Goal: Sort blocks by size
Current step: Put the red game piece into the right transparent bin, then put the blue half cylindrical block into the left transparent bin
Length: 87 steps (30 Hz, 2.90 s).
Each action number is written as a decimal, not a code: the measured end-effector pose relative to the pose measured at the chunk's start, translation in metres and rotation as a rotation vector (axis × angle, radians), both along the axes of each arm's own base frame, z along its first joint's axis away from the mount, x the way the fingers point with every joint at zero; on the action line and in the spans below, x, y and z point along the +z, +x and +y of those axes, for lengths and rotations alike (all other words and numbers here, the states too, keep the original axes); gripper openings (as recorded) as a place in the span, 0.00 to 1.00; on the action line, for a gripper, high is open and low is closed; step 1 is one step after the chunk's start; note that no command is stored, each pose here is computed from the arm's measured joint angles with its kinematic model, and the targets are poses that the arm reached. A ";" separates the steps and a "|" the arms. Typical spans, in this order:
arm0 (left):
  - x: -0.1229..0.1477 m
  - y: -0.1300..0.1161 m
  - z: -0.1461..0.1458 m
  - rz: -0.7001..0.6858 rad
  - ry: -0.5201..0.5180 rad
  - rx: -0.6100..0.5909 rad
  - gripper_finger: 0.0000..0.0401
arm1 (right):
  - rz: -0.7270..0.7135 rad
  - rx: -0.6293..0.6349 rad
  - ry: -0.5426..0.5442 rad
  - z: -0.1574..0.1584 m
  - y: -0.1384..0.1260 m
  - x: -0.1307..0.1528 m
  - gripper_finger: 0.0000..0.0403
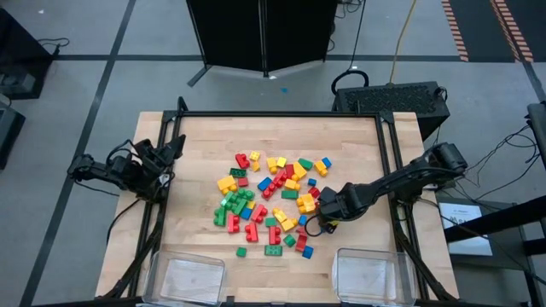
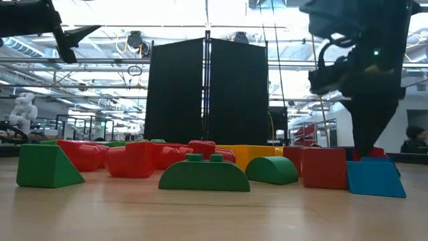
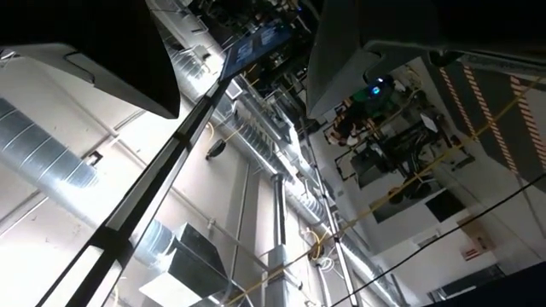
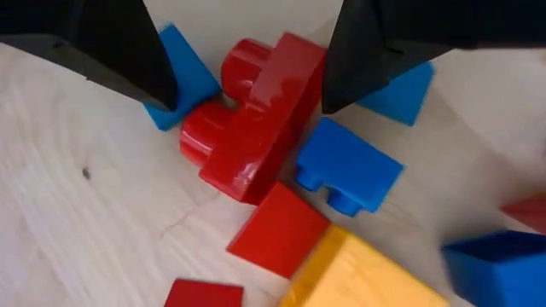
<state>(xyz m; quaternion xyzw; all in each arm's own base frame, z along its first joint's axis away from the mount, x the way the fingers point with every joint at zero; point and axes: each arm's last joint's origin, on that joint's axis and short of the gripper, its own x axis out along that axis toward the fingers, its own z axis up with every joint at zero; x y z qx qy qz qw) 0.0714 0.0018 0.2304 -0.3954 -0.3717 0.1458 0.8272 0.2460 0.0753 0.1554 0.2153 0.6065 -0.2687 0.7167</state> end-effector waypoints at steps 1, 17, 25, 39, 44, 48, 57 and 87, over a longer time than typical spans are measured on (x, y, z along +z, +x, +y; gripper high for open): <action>0.000 0.000 0.000 0.003 0.001 0.000 0.64 | 0.013 0.000 -0.004 0.000 0.001 -0.003 0.70; -0.002 0.002 -0.001 0.034 0.008 0.001 0.64 | 0.095 -0.092 -0.002 -0.001 0.001 -0.018 0.37; -0.002 0.002 -0.001 0.032 0.012 -0.005 0.64 | 0.042 -0.109 0.030 -0.005 -0.012 0.011 0.37; -0.004 0.004 -0.001 0.065 0.019 -0.002 0.64 | -0.336 0.270 0.296 0.067 -0.040 0.137 0.00; -0.007 0.006 -0.002 0.104 0.027 0.000 0.64 | -0.318 0.221 0.400 0.097 -0.062 0.146 0.00; -0.008 0.007 -0.002 0.113 0.030 0.000 0.64 | -0.274 0.200 0.432 0.114 -0.077 0.143 0.00; -0.008 0.007 -0.002 0.121 0.032 0.000 0.64 | -0.127 0.244 0.444 0.142 -0.078 0.118 0.20; -0.008 0.007 -0.002 0.114 0.046 -0.021 0.64 | -0.022 -0.022 -0.087 -0.015 -0.099 0.110 0.69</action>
